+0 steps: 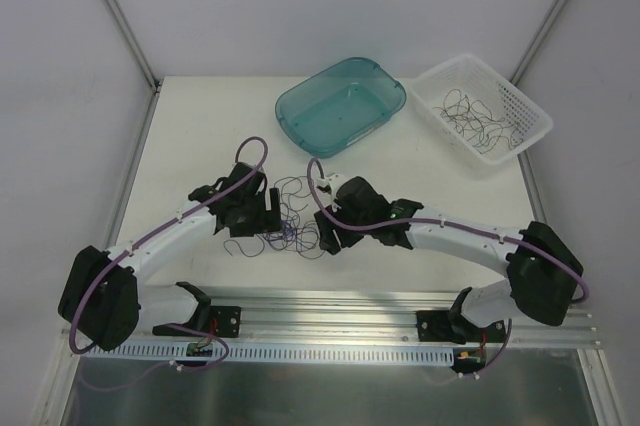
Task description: Untangle the cables
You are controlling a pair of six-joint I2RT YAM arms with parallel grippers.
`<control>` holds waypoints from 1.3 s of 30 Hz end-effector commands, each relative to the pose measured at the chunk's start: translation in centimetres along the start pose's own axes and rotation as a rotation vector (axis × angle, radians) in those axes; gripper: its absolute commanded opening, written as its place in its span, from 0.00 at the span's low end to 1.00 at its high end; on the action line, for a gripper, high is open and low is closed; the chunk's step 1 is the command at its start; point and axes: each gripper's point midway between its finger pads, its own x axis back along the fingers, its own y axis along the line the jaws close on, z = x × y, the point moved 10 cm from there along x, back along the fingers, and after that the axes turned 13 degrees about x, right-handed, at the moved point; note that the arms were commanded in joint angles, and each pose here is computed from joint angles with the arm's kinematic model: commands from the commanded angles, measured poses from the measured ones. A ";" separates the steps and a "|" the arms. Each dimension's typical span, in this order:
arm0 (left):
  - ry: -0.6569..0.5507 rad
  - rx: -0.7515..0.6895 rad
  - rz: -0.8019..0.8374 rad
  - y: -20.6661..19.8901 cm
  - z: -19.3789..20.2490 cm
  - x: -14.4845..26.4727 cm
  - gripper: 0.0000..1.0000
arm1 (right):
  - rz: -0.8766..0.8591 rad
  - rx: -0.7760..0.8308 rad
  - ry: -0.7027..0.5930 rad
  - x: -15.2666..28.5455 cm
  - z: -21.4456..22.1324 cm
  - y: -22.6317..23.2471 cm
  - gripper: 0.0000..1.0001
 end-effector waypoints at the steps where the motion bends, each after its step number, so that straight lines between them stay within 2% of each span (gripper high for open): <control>1: 0.015 0.005 -0.017 0.6 0.3 -0.5 0.78 | 0.081 0.022 -0.067 -1.3 -2.6 -0.7 0.65; 6: 0.029 0.019 0.003 0.2 0.3 -0.8 0.78 | 0.115 0.012 -0.060 -4.1 -2.8 -1.1 0.55; 9: 0.039 0.033 0.012 -0.1 0.2 -1.1 0.78 | 0.160 0.002 -0.058 -5.3 -2.6 -1.5 0.45; 13: 0.055 0.061 0.013 -0.4 0.1 -2.4 0.77 | 0.178 0.020 -0.054 -4.9 -3.1 -1.6 0.24; 14: 0.052 0.078 0.008 -0.5 0.0 -2.7 0.77 | 0.172 0.026 -0.057 -4.5 -3.2 -1.5 0.13; 16: 0.054 0.103 -0.039 -0.4 0.0 -3.7 0.75 | 0.166 0.050 -0.079 -2.3 -3.8 -1.3 0.01; 18: 0.051 0.121 -0.085 -0.2 -0.1 -4.6 0.73 | 0.171 0.083 -0.070 0.0 -4.2 -1.1 0.01; 20: 0.039 0.141 -0.114 -0.2 -0.3 -5.1 0.70 | 0.175 0.135 -0.116 3.2 -5.0 -1.0 0.01; 21: 0.043 0.146 -0.137 0.0 -0.3 -5.5 0.69 | 0.178 0.152 -0.089 4.5 -4.6 -1.0 0.01; 22: 0.037 0.152 -0.145 -0.1 -0.5 -5.7 0.68 | 0.183 0.170 -0.154 7.1 -5.4 -0.8 0.01; 24: 0.045 0.157 -0.163 0.1 -0.5 -6.1 0.68 | 0.195 0.231 -0.146 9.9 -5.1 -0.9 0.01; 26: 0.040 0.161 -0.172 0.1 -0.7 -6.2 0.68 | 0.233 0.283 -0.221 14.0 -6.0 -0.9 0.01; 28: 0.037 0.166 -0.177 0.2 -0.8 -6.3 0.67 | 0.275 0.306 -0.217 16.6 -5.7 -1.2 0.01; 33: 0.038 0.174 -0.188 0.8 -0.7 -6.3 0.67 | 0.440 0.299 -0.393 24.9 -6.1 -2.3 0.01; 39: 0.034 0.192 -0.199 1.6 -0.6 -6.1 0.67 | 0.572 0.269 -0.612 32.0 -6.5 -2.4 0.01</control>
